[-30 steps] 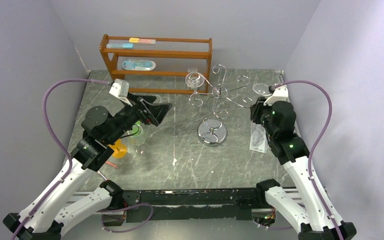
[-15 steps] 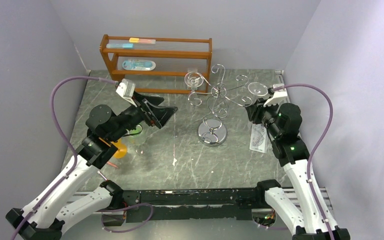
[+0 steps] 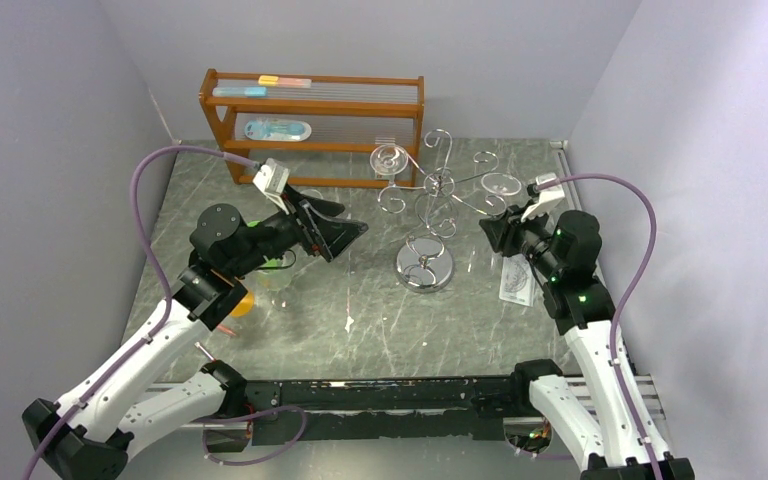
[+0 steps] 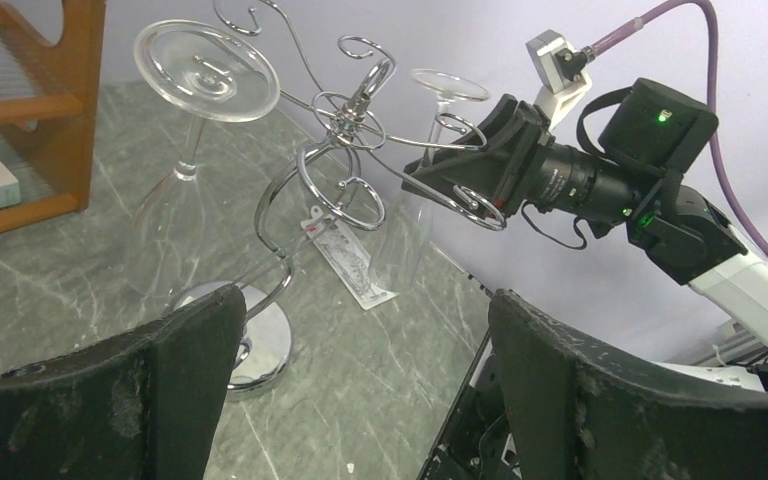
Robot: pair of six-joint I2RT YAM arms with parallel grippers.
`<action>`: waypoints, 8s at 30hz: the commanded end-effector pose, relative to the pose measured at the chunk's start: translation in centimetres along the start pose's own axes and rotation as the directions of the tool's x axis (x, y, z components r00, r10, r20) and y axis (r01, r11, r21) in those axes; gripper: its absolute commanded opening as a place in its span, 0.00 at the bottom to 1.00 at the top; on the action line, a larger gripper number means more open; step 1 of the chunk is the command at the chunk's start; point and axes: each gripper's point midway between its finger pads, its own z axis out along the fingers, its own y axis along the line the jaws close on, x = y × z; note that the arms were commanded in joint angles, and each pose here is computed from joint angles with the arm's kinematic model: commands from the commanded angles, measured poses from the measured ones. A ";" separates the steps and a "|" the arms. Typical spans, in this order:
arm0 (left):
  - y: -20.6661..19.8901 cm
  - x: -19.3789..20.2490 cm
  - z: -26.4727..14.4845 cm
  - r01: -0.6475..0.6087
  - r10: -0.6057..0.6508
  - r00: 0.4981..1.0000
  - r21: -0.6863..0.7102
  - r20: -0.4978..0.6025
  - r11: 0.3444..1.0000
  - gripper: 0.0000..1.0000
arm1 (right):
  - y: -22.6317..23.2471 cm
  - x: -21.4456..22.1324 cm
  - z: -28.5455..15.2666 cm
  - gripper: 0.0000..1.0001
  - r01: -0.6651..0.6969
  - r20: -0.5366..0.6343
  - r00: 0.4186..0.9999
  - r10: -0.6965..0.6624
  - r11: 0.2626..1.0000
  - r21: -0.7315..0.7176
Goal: Place the wine glass upside down on the wine glass rack
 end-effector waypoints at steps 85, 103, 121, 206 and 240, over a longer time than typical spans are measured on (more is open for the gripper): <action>2.6 -1.0 -1.0 -0.087 0.076 0.995 -0.195 -0.062 0.977 0.95 | -1.3 0.3 -5.7 0.66 -0.106 0.094 0.992 0.089 0.977 0.184; 10.4 -0.5 -6.6 -0.144 0.046 0.986 -0.667 -0.162 0.731 0.70 | -5.9 -10.5 -13.9 0.60 -0.456 0.458 0.860 0.226 0.745 0.487; 13.6 8.2 -10.8 -0.265 -0.148 0.881 -0.729 -0.448 0.631 0.59 | -2.9 -14.4 -9.8 0.57 -0.508 0.421 0.830 0.365 0.807 0.301; -11.9 -22.4 -6.9 -0.150 0.009 0.755 0.160 0.655 0.976 0.05 | 29.0 -27.3 0.4 0.65 -0.520 0.114 0.636 0.763 0.534 -0.667; -13.6 -19.8 -8.6 -0.134 -0.103 0.775 0.321 0.624 0.938 0.05 | 31.7 -28.6 0.4 0.23 -0.624 -0.003 0.371 0.929 0.247 -0.741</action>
